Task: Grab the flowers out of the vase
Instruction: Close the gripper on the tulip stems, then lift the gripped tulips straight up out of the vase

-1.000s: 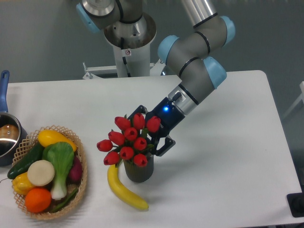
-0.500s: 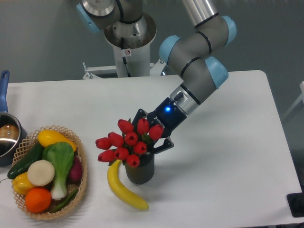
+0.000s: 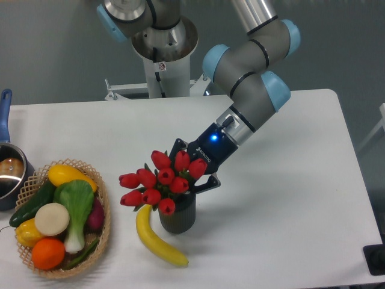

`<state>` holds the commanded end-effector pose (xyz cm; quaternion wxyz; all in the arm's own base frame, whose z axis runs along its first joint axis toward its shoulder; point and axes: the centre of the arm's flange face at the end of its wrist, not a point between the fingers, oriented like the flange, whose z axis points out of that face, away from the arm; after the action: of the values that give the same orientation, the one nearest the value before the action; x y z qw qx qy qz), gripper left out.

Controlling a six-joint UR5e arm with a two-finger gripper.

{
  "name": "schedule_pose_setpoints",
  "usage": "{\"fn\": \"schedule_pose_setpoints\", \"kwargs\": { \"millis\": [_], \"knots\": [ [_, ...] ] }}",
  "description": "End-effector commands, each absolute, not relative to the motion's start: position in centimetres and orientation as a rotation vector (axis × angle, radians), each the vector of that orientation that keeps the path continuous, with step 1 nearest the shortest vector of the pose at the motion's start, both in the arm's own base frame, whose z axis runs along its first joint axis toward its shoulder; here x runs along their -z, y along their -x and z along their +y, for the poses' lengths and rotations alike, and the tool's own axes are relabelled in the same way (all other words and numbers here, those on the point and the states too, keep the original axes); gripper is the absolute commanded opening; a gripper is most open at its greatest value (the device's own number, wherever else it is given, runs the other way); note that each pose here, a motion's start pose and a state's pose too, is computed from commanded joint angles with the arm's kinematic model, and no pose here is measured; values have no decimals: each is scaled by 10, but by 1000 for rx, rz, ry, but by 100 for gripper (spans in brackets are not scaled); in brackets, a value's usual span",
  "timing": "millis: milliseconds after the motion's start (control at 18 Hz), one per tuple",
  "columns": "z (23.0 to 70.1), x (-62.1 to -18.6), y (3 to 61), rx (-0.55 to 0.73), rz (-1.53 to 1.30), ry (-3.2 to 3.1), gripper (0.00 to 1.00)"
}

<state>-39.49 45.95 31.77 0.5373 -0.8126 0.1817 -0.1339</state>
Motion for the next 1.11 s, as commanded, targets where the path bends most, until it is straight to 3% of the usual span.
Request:
{"fn": "schedule_pose_setpoints", "kwargs": {
  "millis": [278, 1111],
  "knots": [
    [458, -328, 396, 322, 410, 1916, 40],
    [450, -445, 383, 298, 293, 1897, 40]
  ]
}}
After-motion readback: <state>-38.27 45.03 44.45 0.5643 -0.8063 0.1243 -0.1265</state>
